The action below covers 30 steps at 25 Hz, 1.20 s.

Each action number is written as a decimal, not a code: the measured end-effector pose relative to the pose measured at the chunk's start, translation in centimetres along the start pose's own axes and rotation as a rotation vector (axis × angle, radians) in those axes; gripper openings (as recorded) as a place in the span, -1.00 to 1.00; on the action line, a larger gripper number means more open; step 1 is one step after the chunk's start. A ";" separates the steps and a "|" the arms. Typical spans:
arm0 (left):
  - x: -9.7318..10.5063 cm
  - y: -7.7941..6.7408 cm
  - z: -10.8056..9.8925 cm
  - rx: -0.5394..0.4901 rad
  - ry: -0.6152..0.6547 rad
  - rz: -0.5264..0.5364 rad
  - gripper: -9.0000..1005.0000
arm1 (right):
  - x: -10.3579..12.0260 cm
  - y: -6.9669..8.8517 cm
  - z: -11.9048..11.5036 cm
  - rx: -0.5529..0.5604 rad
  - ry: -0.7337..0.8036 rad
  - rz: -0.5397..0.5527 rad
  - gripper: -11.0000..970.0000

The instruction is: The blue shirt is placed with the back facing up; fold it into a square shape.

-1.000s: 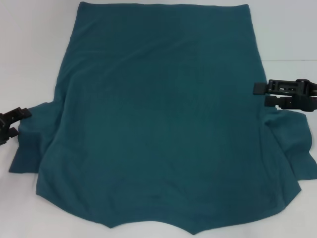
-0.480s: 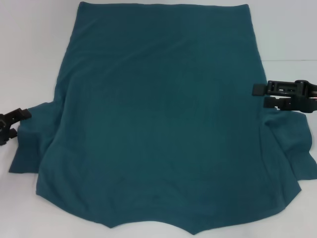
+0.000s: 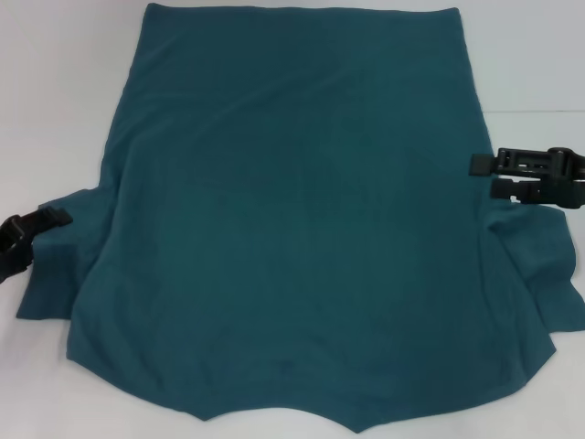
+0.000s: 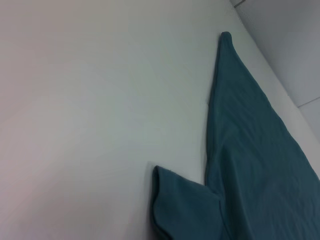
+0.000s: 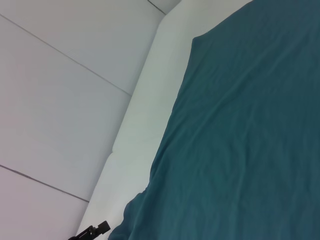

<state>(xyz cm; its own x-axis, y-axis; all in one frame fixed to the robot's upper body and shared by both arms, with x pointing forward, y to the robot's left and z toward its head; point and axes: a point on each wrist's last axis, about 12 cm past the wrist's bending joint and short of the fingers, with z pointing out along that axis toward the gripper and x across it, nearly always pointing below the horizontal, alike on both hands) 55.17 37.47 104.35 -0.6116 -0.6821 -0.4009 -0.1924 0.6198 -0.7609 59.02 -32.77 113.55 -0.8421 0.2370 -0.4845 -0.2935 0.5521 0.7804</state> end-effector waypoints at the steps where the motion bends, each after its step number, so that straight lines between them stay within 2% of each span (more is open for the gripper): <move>1: -0.1 0.0 0.0 0.000 0.000 -0.002 0.57 | 0.0 0.0 0.0 0.001 -0.001 0.002 0.86; 4: -0.3 -0.1 -0.1 -0.004 0.000 0.000 0.56 | 0.1 -0.1 -0.2 0.003 -0.004 0.007 0.86; 9: -0.4 -0.2 -0.1 -0.010 0.011 0.022 0.24 | 0.1 -0.2 -0.3 0.007 -0.006 0.012 0.86; 20: -0.7 -0.6 -0.3 -0.030 0.059 0.114 -0.69 | 0.0 -0.3 -0.4 0.010 -0.010 0.015 0.85; 25: -1.3 -1.7 -0.6 -0.013 0.090 0.244 -0.87 | 0.0 -0.3 -0.4 0.009 -0.010 0.018 0.85; 28: -1.8 -2.9 -0.4 -0.024 0.128 0.363 -0.98 | 0.2 -0.4 -0.3 0.007 -0.007 0.026 0.85; 30: -2.2 -3.8 -0.1 -0.038 0.159 0.440 -0.98 | 0.2 -0.4 -0.4 0.007 -0.007 0.027 0.85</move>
<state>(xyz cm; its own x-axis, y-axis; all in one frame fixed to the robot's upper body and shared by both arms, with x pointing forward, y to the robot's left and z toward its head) 57.12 36.64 108.19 -0.7507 -0.2854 -0.5958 0.0853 0.8524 -0.5158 58.83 -33.23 113.31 -0.8464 0.2571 -0.4663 -0.2679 0.5512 0.7902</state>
